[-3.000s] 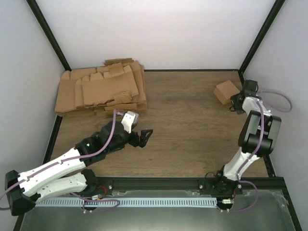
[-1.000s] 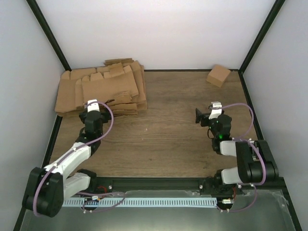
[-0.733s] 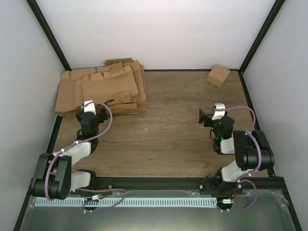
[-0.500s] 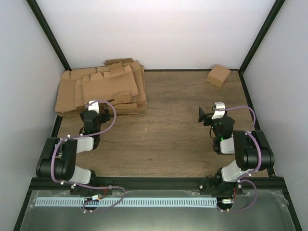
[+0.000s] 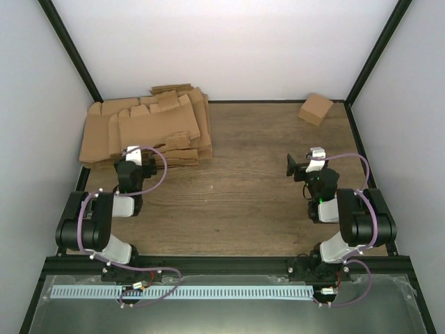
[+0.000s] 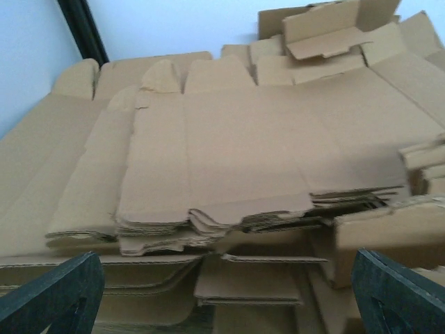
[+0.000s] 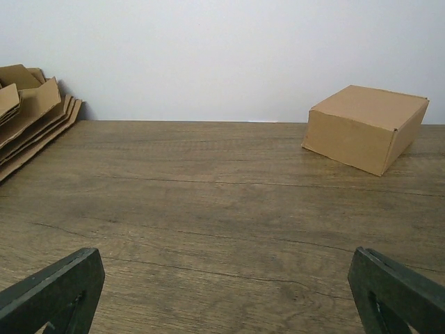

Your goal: Fold the paper box

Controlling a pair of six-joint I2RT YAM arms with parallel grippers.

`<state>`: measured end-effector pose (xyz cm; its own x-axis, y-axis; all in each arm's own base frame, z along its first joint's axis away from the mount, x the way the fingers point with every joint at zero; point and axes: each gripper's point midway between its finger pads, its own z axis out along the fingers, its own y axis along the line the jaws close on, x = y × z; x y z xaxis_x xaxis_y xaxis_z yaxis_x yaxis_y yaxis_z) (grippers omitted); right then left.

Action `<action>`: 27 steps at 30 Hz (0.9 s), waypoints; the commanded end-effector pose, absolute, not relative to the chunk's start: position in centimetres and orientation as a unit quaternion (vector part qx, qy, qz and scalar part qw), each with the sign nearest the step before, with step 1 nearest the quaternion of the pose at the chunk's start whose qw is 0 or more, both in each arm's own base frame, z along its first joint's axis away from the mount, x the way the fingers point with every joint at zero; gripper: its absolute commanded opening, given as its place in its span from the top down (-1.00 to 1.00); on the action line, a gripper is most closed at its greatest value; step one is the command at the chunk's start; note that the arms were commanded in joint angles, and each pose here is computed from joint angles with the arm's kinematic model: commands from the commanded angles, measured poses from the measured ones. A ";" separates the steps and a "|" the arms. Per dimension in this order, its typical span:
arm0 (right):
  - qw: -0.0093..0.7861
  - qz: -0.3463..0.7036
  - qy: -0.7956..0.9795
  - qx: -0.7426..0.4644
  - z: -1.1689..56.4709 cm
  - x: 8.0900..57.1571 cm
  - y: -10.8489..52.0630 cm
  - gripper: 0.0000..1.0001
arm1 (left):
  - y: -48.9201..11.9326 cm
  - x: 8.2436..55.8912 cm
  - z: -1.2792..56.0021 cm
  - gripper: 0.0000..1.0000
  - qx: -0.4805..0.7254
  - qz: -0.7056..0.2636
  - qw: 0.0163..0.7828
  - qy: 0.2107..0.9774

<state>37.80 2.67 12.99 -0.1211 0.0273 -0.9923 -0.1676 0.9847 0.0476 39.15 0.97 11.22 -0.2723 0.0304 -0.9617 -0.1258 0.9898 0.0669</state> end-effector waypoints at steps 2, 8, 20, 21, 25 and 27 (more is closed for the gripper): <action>0.681 0.068 0.727 -0.053 14.4 38.0 2.6 -1.00 | 1.6 39.9 13.1 -1.00 -0.040 0.048 0.639 0.767; 0.681 0.069 0.728 -0.053 14.4 38.0 2.7 -0.99 | 1.9 39.0 12.9 -1.00 -0.046 0.040 0.654 0.754; 0.681 0.068 0.727 -0.053 14.4 38.0 2.6 -1.00 | 1.8 39.3 13.1 -1.00 -0.042 0.034 0.653 0.755; 0.681 0.068 0.727 -0.053 14.4 38.0 2.6 -1.00 | 1.8 39.3 13.1 -1.00 -0.042 0.034 0.653 0.755; 0.681 0.069 0.727 -0.053 14.4 38.0 2.7 -1.00 | 1.8 39.3 13.1 -1.00 -0.042 0.034 0.653 0.755; 0.681 0.068 0.728 -0.053 14.4 38.0 2.7 -1.00 | 1.8 39.3 13.2 -1.00 -0.042 0.034 0.654 0.755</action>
